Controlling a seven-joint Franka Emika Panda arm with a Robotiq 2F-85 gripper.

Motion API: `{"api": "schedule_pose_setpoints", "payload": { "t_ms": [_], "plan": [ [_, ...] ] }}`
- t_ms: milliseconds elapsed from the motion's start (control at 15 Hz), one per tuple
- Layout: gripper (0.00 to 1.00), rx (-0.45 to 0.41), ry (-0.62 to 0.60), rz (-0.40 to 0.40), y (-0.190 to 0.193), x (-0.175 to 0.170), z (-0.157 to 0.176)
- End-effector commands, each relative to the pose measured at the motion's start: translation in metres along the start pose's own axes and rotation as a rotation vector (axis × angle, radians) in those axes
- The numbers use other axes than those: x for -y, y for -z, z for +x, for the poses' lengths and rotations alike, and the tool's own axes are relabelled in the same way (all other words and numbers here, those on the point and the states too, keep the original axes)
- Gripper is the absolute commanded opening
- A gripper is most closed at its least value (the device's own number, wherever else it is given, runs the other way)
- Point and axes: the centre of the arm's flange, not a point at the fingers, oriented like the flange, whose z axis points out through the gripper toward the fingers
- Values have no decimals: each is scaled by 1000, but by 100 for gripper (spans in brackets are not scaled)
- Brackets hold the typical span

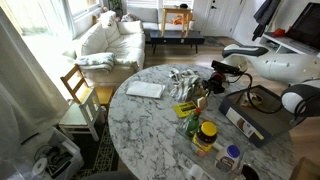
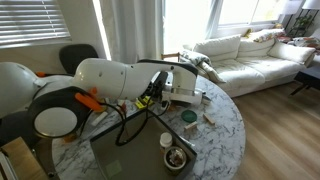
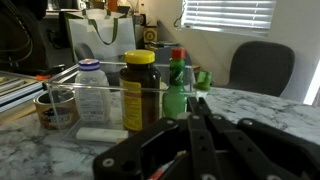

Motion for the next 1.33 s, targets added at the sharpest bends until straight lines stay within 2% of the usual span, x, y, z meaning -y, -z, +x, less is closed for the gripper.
{"api": "schedule_pose_setpoints", "payload": {
  "t_ms": [0, 67, 133, 467, 800, 1267],
  "plan": [
    [0, -34, -19, -60, 31, 19, 18],
    [0, -51, -15, -62, 32, 20, 18],
    [1, -23, -4, -21, 1, -2, 8],
    [0, -45, 3, -29, 2, 1, 7],
    [0, -1, -6, -54, 14, 5, 30],
    [0, -27, -44, -73, 20, 6, 46]
  ]
}}
